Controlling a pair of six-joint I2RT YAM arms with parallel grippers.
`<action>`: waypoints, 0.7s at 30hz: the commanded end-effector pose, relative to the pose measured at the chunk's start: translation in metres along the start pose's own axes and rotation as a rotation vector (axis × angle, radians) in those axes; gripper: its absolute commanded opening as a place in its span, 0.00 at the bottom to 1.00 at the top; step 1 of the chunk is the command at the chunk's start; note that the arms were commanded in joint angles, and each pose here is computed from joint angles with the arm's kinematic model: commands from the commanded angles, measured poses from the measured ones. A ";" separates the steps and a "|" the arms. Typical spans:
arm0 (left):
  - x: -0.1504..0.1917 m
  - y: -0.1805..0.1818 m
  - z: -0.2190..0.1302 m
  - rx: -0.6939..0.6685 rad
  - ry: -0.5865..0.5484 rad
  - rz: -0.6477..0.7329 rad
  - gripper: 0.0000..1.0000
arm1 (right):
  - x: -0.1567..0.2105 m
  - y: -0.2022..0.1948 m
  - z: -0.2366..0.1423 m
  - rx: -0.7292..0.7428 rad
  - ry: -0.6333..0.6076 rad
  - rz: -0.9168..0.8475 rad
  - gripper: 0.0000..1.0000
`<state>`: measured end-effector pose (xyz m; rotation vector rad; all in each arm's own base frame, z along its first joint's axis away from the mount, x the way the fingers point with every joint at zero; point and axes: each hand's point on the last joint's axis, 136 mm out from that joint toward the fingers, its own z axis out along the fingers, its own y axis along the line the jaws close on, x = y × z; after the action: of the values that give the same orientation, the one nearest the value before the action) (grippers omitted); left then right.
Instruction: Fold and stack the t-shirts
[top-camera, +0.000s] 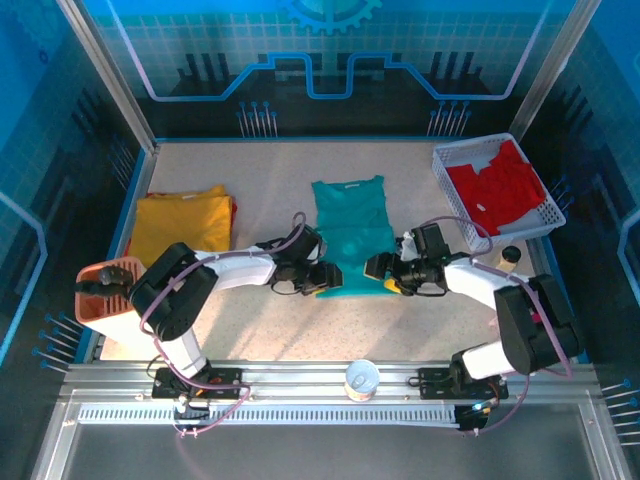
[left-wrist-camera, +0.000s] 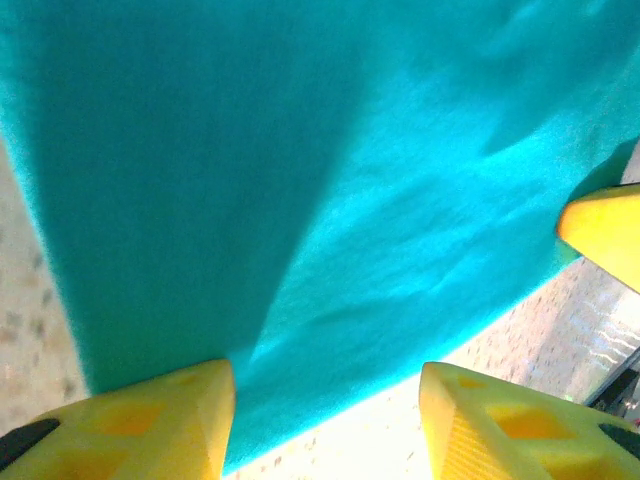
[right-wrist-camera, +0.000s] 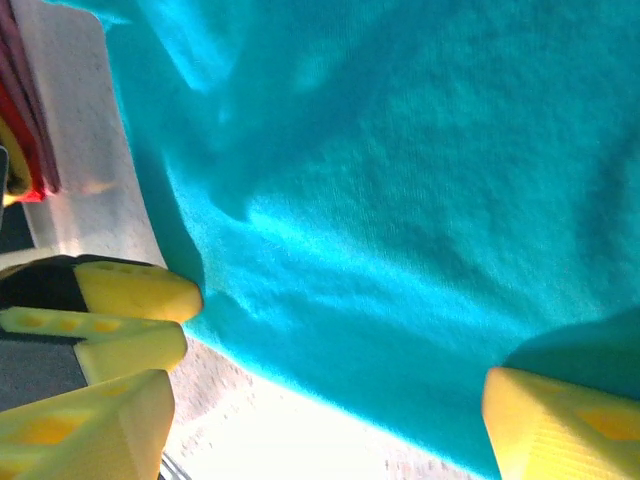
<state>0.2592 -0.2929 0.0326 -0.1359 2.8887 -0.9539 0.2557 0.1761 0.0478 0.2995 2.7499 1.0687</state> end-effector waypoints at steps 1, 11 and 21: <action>0.018 0.001 -0.018 -0.041 0.041 -0.025 0.54 | 0.019 -0.012 -0.018 0.111 0.023 -0.010 0.82; 0.024 0.000 -0.068 -0.095 0.010 0.078 0.72 | 0.011 -0.024 -0.074 0.300 -0.101 -0.069 0.91; 0.030 0.026 -0.031 -0.020 0.049 0.027 0.69 | 0.008 -0.045 -0.053 0.330 -0.034 -0.048 0.74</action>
<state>0.2159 -0.2472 0.0397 -0.0983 2.9796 -0.8590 0.2303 0.1154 0.0612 0.2953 2.8611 0.6116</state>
